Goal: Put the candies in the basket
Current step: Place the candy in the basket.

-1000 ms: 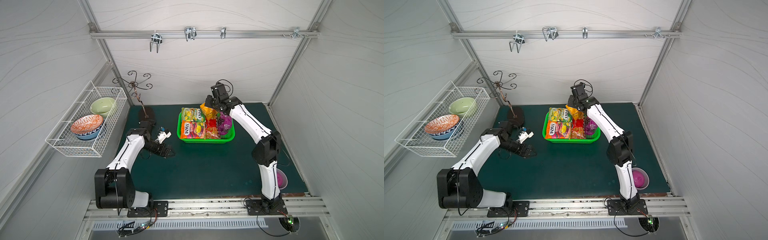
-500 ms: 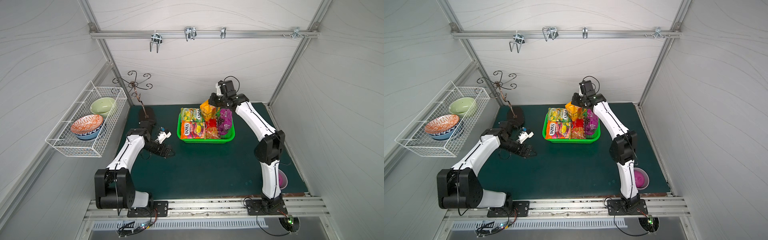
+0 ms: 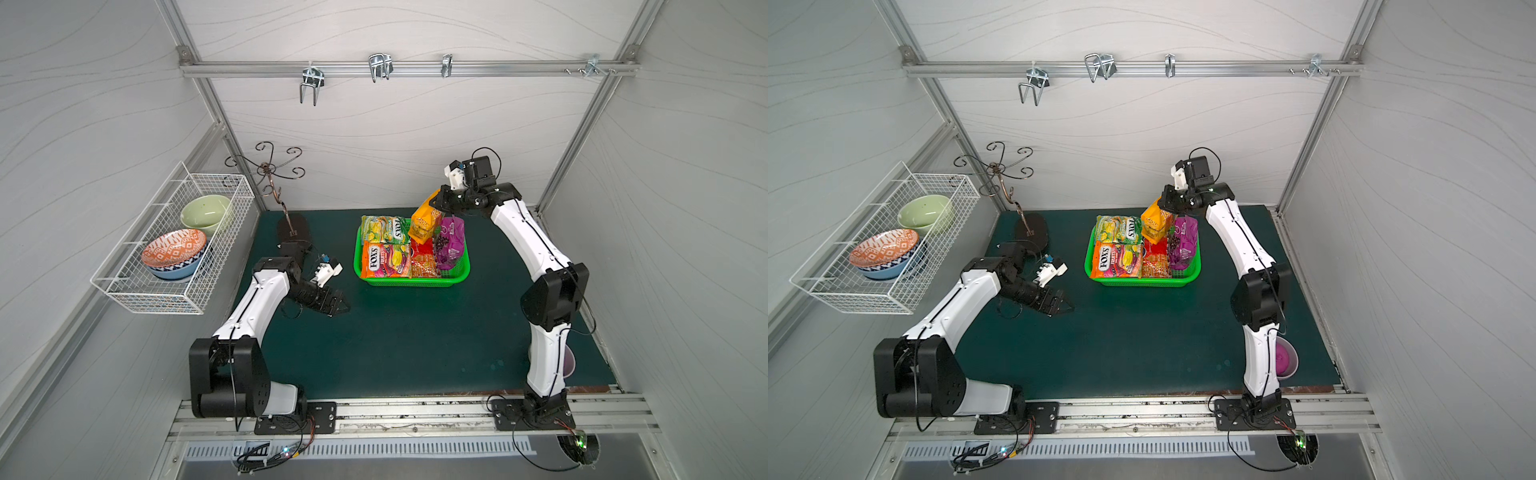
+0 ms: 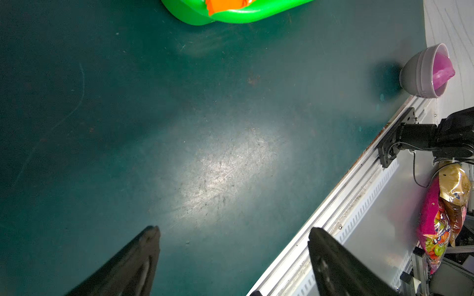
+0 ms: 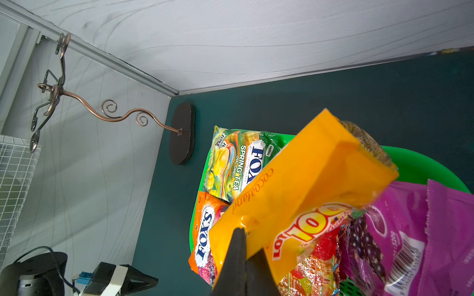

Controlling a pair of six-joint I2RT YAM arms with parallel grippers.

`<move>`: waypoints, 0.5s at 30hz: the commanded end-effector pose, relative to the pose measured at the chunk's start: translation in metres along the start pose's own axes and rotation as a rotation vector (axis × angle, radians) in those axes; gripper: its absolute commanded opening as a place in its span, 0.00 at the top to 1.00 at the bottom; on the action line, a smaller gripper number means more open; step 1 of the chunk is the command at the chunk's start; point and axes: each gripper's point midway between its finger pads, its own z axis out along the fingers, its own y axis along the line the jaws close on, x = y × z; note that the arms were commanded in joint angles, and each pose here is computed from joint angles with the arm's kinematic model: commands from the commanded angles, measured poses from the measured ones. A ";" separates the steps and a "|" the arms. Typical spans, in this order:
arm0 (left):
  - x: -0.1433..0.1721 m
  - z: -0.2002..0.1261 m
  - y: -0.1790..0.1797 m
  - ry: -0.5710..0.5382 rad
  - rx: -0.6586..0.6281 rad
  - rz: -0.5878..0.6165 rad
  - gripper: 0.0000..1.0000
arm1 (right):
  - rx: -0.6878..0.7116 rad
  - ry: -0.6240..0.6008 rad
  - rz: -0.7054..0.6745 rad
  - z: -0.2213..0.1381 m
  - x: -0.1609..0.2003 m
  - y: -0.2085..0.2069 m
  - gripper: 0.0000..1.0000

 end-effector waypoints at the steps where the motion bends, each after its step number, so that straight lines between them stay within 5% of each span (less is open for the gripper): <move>1: -0.007 -0.004 -0.003 -0.016 0.003 0.014 0.06 | -0.051 -0.165 -0.026 -0.031 -0.038 0.038 1.00; 9: -0.004 -0.004 -0.003 -0.030 -0.008 0.025 0.06 | 0.155 -0.435 0.036 -0.044 -0.071 0.045 1.00; 15: -0.004 -0.003 -0.005 -0.030 0.005 0.020 0.06 | 0.259 -0.527 0.114 -0.022 -0.052 0.054 1.00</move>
